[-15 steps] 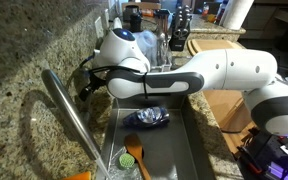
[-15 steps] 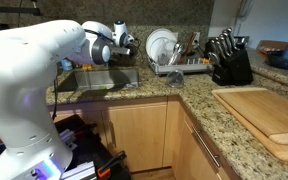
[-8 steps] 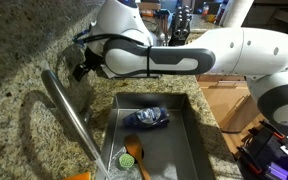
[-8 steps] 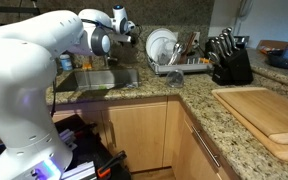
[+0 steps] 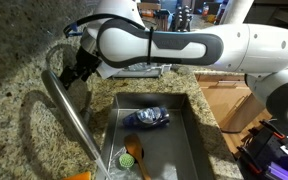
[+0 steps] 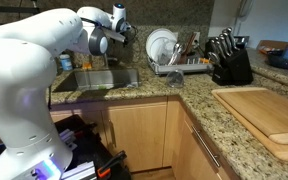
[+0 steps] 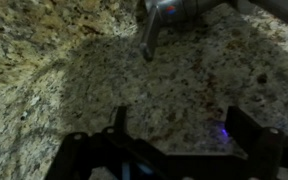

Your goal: Close the tap

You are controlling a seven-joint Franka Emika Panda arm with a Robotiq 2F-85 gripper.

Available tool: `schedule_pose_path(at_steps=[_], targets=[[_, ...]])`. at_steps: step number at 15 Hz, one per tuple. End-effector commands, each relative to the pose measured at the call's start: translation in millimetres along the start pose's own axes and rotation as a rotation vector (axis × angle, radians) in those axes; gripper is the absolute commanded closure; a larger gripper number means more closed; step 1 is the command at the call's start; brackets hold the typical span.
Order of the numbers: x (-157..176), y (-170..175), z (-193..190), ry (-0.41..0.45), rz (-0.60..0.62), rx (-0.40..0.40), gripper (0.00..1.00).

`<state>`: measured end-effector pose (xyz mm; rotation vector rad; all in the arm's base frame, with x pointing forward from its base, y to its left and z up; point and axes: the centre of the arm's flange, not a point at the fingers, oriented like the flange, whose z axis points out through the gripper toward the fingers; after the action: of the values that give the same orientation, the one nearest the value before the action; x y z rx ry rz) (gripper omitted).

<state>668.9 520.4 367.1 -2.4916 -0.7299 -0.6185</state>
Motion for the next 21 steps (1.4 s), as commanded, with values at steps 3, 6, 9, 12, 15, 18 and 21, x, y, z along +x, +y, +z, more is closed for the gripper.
schedule_pose_path(at_steps=[3, 6, 9, 12, 15, 18, 21], targets=[[-37.7, 4.3, -6.4, -0.082, 0.11, -0.12, 0.0], [-52.4, 6.3, -10.1, -0.173, 0.136, -0.259, 0.0], [-59.0, 8.9, -21.9, -0.243, 0.135, -0.414, 0.0], [-24.2, 3.5, 1.4, -0.223, 0.149, -0.401, 0.0], [-21.1, 2.5, -12.1, -0.238, 0.16, -0.469, 0.0], [-31.1, 11.9, -0.3, -0.27, 0.135, -0.471, 0.0], [-41.6, 28.3, 26.0, -0.27, 0.107, -0.495, 0.0]])
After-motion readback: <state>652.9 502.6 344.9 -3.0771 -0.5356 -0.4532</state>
